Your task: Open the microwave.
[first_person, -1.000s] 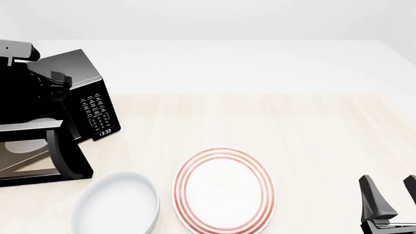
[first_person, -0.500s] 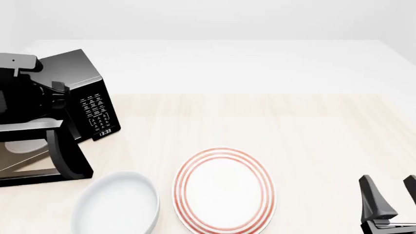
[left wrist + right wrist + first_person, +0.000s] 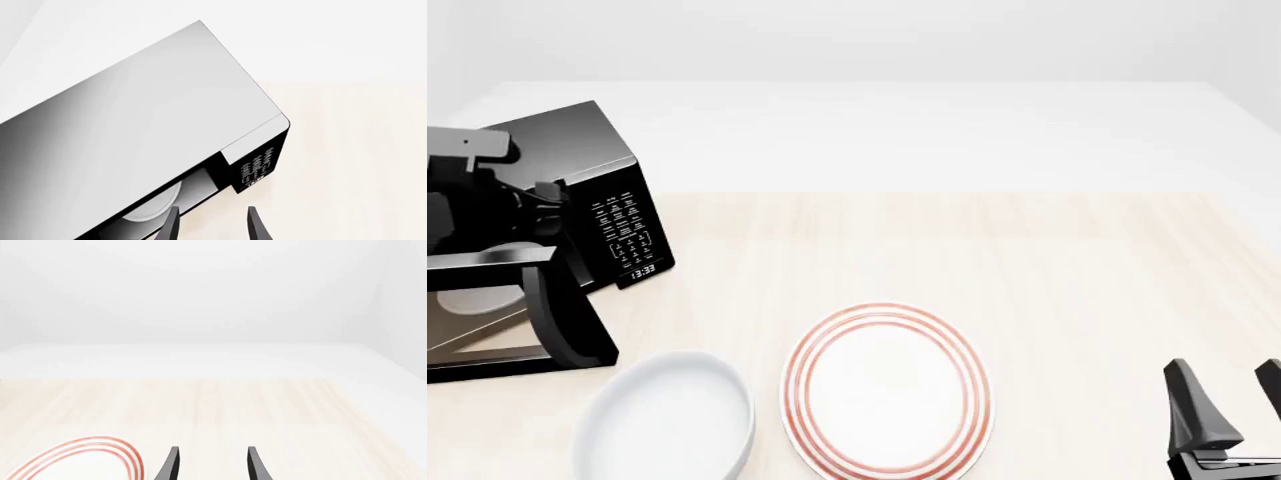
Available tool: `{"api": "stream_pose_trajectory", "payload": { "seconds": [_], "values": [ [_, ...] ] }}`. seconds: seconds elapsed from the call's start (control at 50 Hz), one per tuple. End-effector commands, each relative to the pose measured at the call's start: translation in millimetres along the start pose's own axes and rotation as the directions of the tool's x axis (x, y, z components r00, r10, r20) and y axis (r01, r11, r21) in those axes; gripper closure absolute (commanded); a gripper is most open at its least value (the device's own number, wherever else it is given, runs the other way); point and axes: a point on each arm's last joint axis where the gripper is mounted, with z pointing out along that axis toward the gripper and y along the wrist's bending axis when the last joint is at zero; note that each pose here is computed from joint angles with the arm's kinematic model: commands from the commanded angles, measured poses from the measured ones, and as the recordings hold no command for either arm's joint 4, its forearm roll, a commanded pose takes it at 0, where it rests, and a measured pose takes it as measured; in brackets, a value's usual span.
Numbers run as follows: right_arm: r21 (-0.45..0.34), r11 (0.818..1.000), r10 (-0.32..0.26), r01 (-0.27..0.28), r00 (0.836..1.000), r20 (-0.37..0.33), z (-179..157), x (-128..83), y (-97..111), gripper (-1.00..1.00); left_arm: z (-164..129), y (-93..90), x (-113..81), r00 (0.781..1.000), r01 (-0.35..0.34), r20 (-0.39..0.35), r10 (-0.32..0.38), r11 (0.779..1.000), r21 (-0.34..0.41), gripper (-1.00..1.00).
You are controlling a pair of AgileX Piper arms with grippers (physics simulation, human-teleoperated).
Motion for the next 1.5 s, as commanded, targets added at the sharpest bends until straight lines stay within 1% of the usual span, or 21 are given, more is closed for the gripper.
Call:
{"api": "stream_pose_trajectory", "payload": {
  "seconds": [0.02,0.12,0.44,0.6,0.88,0.98,1.5],
  "values": [
    [0.000,1.000,0.000,0.000,1.000,0.000,0,0,0,-1.00,9,6.7,5.1,1.000,0.006,-0.017,-0.006,1.000,-0.017,-1.00],
    [0.000,1.000,0.000,0.000,1.000,0.000,0,0,0,-1.00,11,10.1,7.4,1.000,0.007,-0.020,-0.008,1.000,-0.027,-1.00],
    [0.000,1.000,0.000,0.000,1.000,0.000,0,0,0,-1.00,23,13.1,18.0,0.999,0.017,-0.044,-0.019,0.999,-0.035,-1.00],
    [0.000,1.000,0.000,0.000,1.000,0.000,0,0,0,-1.00,25,13.6,21.6,0.998,0.016,-0.052,-0.018,0.999,-0.036,-1.00],
    [0.000,1.000,-0.001,0.001,1.000,0.000,0,-1,0,-1.00,15,19.5,26.7,0.998,0.022,-0.055,-0.025,0.998,-0.056,-1.00],
    [0.000,1.000,-0.001,0.001,1.000,0.000,0,0,0,-1.00,15,17.0,29.4,0.998,0.022,-0.060,-0.025,0.999,-0.049,-1.00],
    [0.000,1.000,0.000,0.000,1.000,0.000,0,0,0,-1.00,0,17.2,25.8,0.998,0.016,-0.053,-0.018,0.999,-0.052,-1.00]
  ]
}}
